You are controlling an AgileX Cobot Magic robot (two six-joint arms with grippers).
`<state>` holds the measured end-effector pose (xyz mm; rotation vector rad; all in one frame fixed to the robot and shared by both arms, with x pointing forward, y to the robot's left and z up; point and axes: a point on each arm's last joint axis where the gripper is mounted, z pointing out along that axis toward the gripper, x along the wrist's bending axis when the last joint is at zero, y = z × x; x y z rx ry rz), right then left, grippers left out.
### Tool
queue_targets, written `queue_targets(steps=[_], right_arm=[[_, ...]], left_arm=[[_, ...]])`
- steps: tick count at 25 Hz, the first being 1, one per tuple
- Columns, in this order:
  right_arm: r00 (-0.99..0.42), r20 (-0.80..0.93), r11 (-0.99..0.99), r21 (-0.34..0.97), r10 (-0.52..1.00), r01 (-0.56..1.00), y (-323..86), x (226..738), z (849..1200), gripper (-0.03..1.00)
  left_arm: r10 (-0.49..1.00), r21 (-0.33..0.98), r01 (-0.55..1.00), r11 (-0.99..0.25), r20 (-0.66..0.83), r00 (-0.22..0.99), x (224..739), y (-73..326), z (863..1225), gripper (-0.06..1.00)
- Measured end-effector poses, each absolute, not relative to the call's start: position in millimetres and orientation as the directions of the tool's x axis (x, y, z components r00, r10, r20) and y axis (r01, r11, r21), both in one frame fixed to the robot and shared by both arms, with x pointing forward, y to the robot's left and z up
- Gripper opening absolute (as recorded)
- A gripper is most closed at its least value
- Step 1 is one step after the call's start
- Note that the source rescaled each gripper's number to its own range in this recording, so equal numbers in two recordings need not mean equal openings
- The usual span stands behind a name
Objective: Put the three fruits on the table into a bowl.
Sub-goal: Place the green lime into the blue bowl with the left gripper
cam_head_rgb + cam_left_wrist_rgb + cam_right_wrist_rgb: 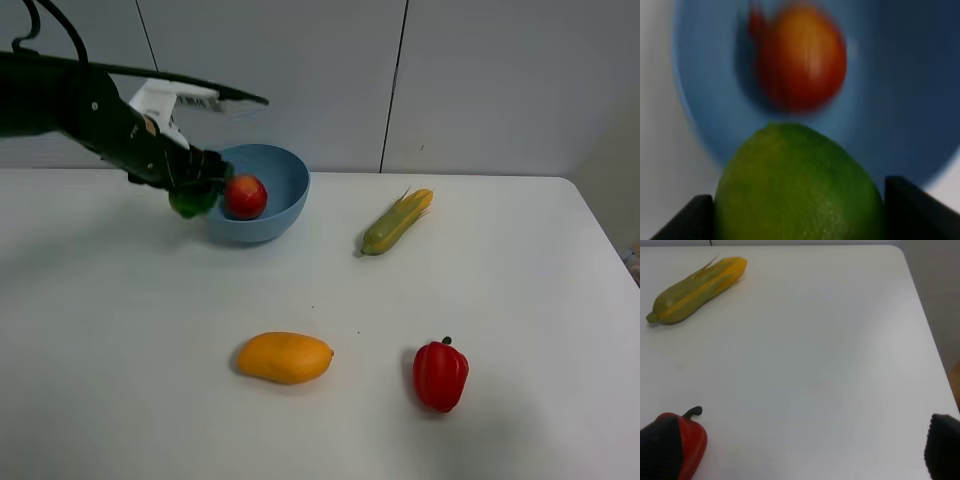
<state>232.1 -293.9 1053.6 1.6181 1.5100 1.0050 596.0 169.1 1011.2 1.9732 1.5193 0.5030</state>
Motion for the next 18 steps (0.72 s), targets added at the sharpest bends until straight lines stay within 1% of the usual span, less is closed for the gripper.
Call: queue_targets(steps=[1, 3, 6, 9, 12, 16, 17, 18], right_arm=[[0.021, 0.078, -0.079, 0.886, 0.997, 0.457, -294, 232, 1054, 0.89], [0.021, 0.078, -0.079, 0.886, 0.997, 0.457, -294, 232, 1054, 0.89], [0.021, 0.078, -0.079, 0.886, 0.997, 0.457, -294, 232, 1054, 0.89], [0.021, 0.078, -0.079, 0.886, 0.997, 0.457, -294, 232, 1054, 0.89], [0.021, 0.078, -0.079, 0.886, 0.997, 0.457, -294, 232, 1054, 0.89], [0.021, 0.078, -0.079, 0.886, 0.997, 0.457, -294, 232, 1054, 0.89], [0.021, 0.078, -0.079, 0.886, 0.997, 0.457, -294, 232, 1054, 0.89], [0.021, 0.078, -0.079, 0.886, 0.997, 0.457, -294, 232, 1054, 0.89]], left_arm=[[0.957, 0.686, 0.706, -0.175, -0.049, 0.285, 606, 166, 1024, 0.01], [0.952, 0.714, 0.672, -0.194, -0.028, 0.305, 623, 160, 1037, 0.01], [0.945, 0.698, 0.677, -0.234, 0.000, 0.327, 649, 150, 1031, 0.01], [0.942, 0.640, 0.722, -0.264, 0.011, 0.335, 668, 143, 1004, 0.01], [0.941, 0.586, 0.760, -0.283, 0.016, 0.338, 673, 142, 980, 0.01], [0.936, 0.570, 0.763, -0.304, 0.029, 0.351, 674, 141, 972, 0.01], [0.936, 0.570, 0.763, -0.305, 0.030, 0.352, 675, 141, 972, 0.03], [0.937, 0.571, 0.764, -0.301, 0.027, 0.349, 675, 141, 972, 0.16]])
